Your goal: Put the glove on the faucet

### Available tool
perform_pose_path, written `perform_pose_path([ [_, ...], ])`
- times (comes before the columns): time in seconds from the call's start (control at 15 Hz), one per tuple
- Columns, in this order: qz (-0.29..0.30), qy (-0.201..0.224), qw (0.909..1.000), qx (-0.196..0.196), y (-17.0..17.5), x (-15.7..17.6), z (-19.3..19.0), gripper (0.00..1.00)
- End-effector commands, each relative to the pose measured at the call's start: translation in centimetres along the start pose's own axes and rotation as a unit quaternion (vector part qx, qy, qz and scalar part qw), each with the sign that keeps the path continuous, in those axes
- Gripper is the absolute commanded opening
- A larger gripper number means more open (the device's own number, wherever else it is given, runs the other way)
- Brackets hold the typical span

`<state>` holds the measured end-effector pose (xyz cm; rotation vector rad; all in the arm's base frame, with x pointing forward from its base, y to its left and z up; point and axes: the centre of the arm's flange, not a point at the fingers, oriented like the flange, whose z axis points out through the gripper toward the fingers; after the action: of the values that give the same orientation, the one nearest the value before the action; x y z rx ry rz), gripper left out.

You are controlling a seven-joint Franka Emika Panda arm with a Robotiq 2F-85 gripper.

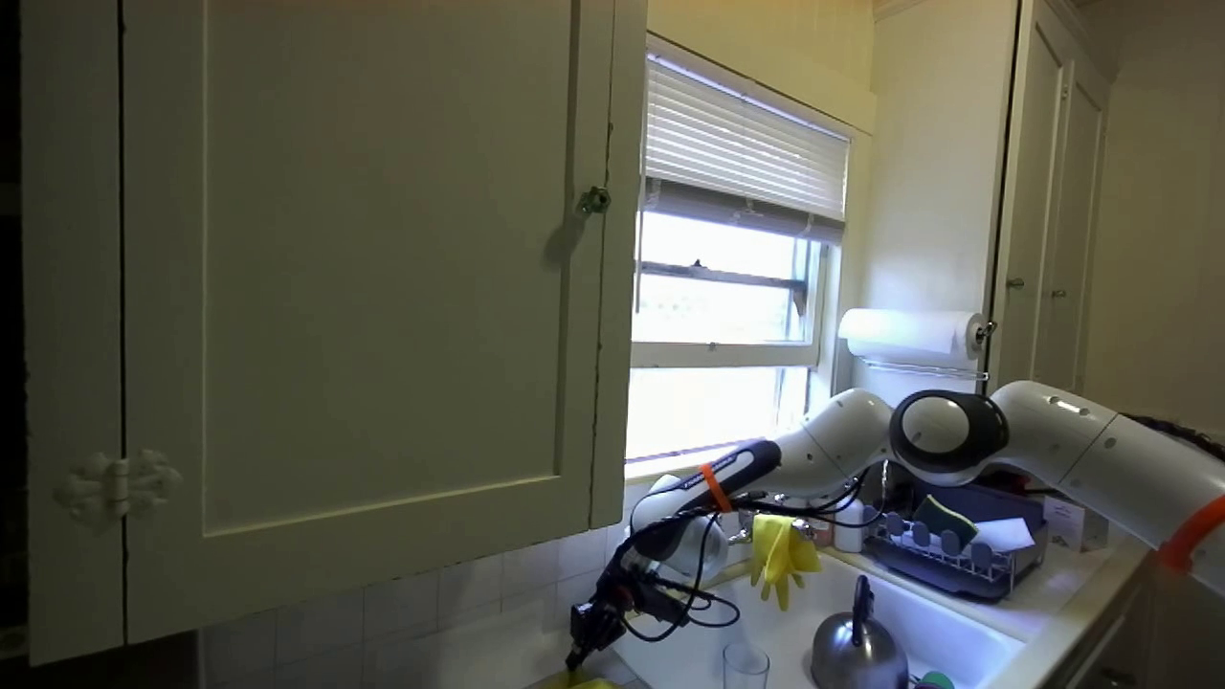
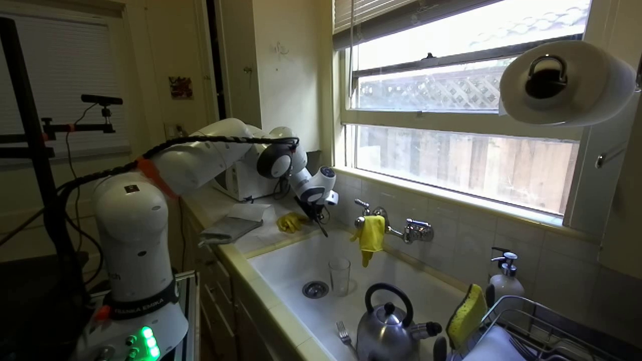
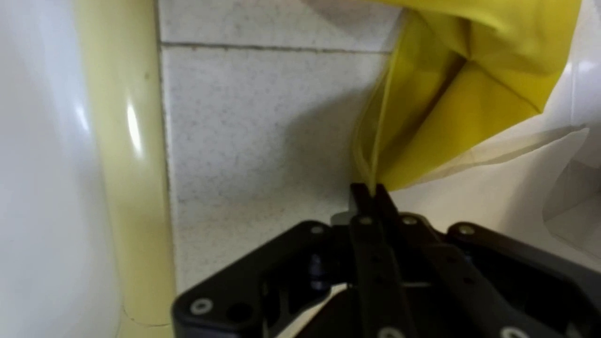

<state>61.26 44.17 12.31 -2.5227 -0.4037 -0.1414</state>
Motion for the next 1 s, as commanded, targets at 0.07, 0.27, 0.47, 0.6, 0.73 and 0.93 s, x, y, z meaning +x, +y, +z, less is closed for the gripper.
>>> perform_pose_path([
  [0.07, -0.009, 0.048, 0.9988, -0.010, -0.8, -1.9, -6.9, 0.01],
  [0.27, -0.013, 0.086, 0.9961, -0.016, -1.6, -2.8, -11.2, 0.01],
  [0.47, 0.005, 0.062, 0.9976, -0.031, -1.7, -3.8, -14.3, 0.01],
  [0.6, -0.010, 0.045, 0.9983, -0.036, -1.9, -4.8, -15.6, 0.01],
  [0.73, -0.029, 0.032, 0.9985, -0.034, -2.2, -5.5, -16.5, 0.01],
  [0.93, -0.031, 0.002, 0.9987, -0.041, -2.6, -6.0, -17.0, 0.01],
])
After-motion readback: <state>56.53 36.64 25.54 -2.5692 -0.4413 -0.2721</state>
